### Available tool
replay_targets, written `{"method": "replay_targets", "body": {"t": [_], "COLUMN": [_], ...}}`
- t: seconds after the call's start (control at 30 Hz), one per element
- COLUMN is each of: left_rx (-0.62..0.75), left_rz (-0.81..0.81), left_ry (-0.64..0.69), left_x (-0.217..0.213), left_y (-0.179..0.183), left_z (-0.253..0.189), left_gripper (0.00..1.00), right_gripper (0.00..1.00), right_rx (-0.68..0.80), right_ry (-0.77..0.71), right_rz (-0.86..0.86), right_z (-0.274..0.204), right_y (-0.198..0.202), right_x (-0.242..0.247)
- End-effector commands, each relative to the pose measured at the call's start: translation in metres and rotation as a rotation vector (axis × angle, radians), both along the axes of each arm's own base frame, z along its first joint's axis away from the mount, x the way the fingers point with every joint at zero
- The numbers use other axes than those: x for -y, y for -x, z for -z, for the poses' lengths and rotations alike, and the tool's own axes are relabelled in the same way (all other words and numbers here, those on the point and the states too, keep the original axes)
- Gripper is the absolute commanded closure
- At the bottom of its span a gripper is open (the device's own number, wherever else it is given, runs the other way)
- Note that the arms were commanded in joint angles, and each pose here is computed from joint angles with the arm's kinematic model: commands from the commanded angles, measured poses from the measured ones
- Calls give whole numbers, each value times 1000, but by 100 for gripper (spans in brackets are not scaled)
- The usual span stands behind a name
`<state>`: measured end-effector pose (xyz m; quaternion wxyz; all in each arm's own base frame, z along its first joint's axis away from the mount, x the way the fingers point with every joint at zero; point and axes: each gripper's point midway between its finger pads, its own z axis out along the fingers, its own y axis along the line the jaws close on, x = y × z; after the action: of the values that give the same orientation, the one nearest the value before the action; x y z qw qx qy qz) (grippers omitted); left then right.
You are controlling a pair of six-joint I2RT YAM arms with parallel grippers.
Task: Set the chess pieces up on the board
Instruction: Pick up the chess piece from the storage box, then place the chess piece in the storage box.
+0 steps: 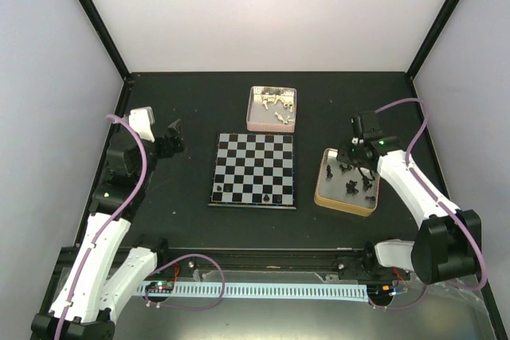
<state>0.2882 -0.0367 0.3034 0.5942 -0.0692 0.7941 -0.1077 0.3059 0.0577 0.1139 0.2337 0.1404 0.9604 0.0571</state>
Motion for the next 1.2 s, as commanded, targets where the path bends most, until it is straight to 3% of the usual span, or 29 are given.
{"method": "replay_targets", "body": {"t": [0.0,0.17,0.47,0.73,0.93,1.17], "left_rx": [29,32,35,36,34,30], "left_rz": [10,14,20,20,15,17], "left_ry": [0,4,6,4,2,1], "left_x": [1,2,3,3,2,2], "left_y": [-1,-1,-1,-1,0,-1], "left_z": [-7,-7,-8,-8,-8,-6], "left_gripper": [1,1,1,1,1,1], "right_gripper": [99,99,99,95,79,81], "right_rx": [14,59,-101,-186,-184,-184], "right_ry": [-89,-190,31,81,124,139], "right_rz": [-87,-174,-90,-91,-74,-64], "right_z": [-18,-31,31,75,78,81], "right_y": [6,5,21,14,7,4], "right_x": [-22,-47,-7,-4,2,5]}}
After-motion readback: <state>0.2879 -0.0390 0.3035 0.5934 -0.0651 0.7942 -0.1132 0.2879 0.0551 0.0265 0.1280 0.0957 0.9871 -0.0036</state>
